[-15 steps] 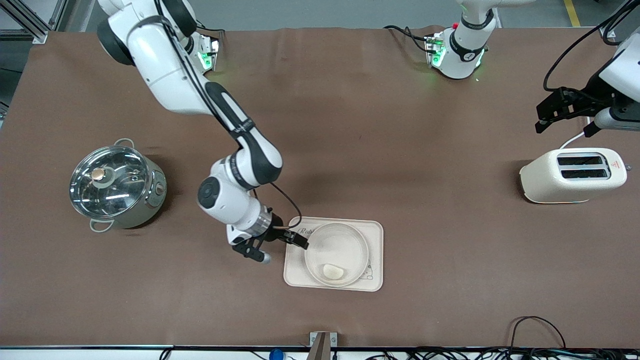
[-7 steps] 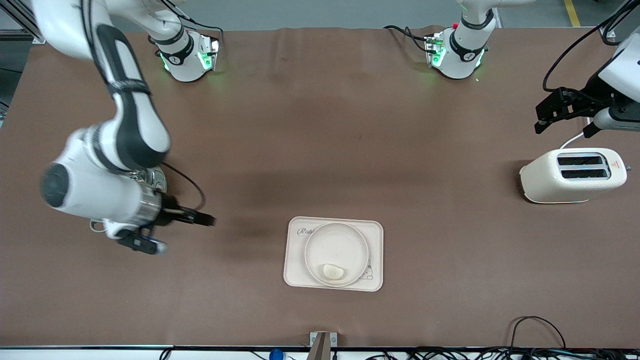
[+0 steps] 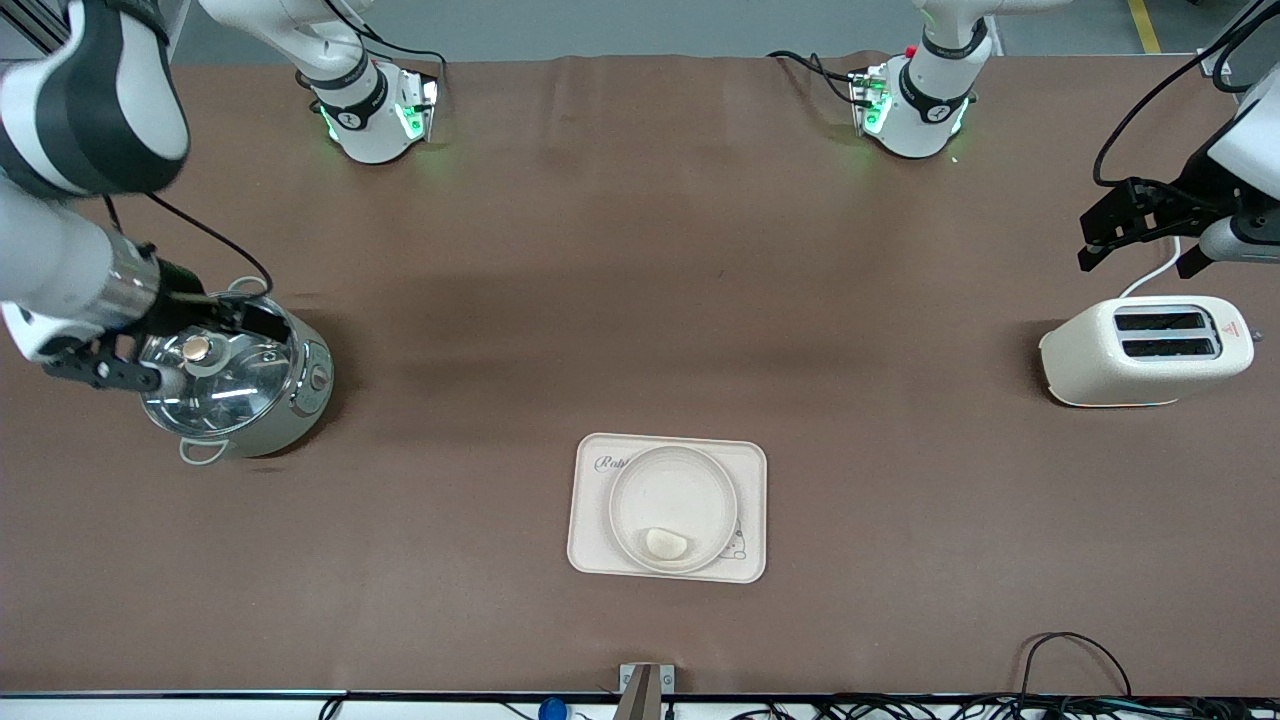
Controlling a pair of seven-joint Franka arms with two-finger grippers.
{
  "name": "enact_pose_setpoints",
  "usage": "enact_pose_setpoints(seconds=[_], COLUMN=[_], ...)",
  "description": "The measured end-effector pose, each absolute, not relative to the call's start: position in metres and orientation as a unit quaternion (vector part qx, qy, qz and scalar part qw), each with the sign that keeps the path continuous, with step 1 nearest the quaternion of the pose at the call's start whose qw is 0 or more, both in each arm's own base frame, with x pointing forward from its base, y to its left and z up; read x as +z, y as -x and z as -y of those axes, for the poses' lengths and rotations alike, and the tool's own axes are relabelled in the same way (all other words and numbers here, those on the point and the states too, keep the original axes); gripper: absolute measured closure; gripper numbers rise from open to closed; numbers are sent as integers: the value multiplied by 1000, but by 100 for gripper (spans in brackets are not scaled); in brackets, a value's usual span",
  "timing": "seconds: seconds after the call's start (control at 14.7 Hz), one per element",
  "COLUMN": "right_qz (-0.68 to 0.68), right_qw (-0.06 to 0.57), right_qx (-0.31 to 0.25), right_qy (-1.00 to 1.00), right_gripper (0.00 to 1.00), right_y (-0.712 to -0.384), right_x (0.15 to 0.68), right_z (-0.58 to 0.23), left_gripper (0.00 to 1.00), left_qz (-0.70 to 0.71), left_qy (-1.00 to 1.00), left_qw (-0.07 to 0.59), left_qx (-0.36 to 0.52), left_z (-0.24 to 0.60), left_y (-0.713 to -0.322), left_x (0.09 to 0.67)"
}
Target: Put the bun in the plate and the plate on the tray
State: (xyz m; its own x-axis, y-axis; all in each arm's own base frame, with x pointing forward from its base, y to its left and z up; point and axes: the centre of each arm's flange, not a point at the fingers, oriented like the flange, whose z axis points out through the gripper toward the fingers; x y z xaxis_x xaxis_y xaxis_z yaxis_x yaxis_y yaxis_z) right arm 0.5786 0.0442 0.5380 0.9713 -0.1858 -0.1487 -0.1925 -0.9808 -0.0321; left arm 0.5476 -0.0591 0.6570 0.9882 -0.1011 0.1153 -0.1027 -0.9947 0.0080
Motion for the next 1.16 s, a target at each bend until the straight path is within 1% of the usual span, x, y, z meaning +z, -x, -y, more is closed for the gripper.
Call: enact_pose_setpoints(seconds=[0.2, 0.48, 0.68, 0.89, 1.16], right_qz=[-97, -90, -83, -76, -70], right_qw=[9, 18, 10, 7, 5], right_qx=[66, 49, 39, 34, 30], right_qy=[993, 995, 996, 997, 997], right_gripper=[0, 0, 0, 0, 0], right_y=[-558, -536, -522, -518, -515], right_x=[565, 593, 612, 619, 623], right_z=[-15, 58, 57, 48, 56], left_gripper=[0, 0, 0, 0, 0], left_qz=[51, 51, 52, 52, 51], left_qy=[-997, -997, -997, -997, -997], left_qw=[7, 7, 7, 7, 7], left_qx=[58, 58, 58, 58, 58], left_z=[59, 59, 59, 59, 59], left_y=[-548, -548, -548, -548, -548], left_x=[657, 657, 657, 657, 657])
